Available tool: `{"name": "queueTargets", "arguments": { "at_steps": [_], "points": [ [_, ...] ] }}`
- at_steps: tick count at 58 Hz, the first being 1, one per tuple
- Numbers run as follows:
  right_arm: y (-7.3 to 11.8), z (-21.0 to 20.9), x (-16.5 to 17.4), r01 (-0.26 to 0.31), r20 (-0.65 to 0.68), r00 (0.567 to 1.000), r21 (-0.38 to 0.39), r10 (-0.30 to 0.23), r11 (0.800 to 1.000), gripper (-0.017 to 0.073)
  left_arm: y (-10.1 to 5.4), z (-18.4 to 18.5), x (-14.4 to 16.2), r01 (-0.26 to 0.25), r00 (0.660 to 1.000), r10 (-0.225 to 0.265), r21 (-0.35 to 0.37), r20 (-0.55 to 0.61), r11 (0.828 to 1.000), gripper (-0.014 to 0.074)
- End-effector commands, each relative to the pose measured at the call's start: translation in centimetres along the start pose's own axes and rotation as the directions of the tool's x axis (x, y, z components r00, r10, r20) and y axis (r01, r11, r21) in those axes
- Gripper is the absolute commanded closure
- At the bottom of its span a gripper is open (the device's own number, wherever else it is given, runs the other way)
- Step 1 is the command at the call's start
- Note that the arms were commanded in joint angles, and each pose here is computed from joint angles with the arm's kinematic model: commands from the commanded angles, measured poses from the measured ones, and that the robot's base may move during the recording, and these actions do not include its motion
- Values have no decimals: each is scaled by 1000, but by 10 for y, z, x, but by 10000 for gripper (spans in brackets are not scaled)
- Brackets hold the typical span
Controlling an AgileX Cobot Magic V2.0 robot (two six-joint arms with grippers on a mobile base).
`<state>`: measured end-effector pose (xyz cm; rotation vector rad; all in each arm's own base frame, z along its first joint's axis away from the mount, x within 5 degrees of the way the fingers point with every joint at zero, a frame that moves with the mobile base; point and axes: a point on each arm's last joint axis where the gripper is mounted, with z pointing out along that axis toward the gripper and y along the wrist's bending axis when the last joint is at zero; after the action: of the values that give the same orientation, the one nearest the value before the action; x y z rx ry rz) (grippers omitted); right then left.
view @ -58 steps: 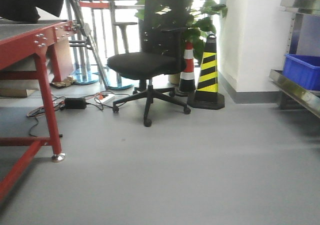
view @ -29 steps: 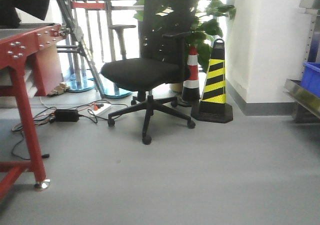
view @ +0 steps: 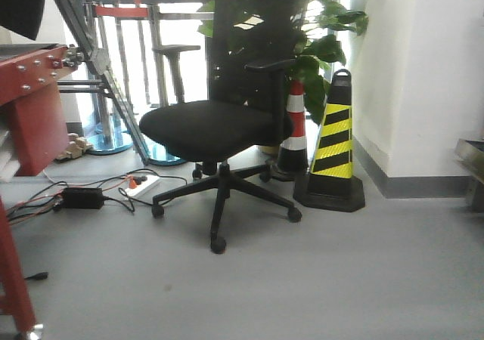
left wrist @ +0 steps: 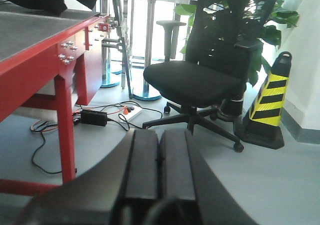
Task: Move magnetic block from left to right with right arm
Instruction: 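Drive the base toward the office chair and traffic cone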
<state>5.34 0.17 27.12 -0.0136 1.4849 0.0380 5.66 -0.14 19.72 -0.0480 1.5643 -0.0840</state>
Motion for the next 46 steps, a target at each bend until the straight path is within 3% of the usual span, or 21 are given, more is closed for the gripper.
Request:
{"name": "queueTargets", "arguments": {
  "at_steps": [1,46],
  "points": [
    [0,-1,-18,16,110,994,4,-16,1000,282,0,-1,-5,7,996,-7,6,86,1000,711],
    [0,-1,-18,16,110,994,4,-16,1000,282,0,-1,-5,7,996,-7,6,86,1000,711]
  ]
}}
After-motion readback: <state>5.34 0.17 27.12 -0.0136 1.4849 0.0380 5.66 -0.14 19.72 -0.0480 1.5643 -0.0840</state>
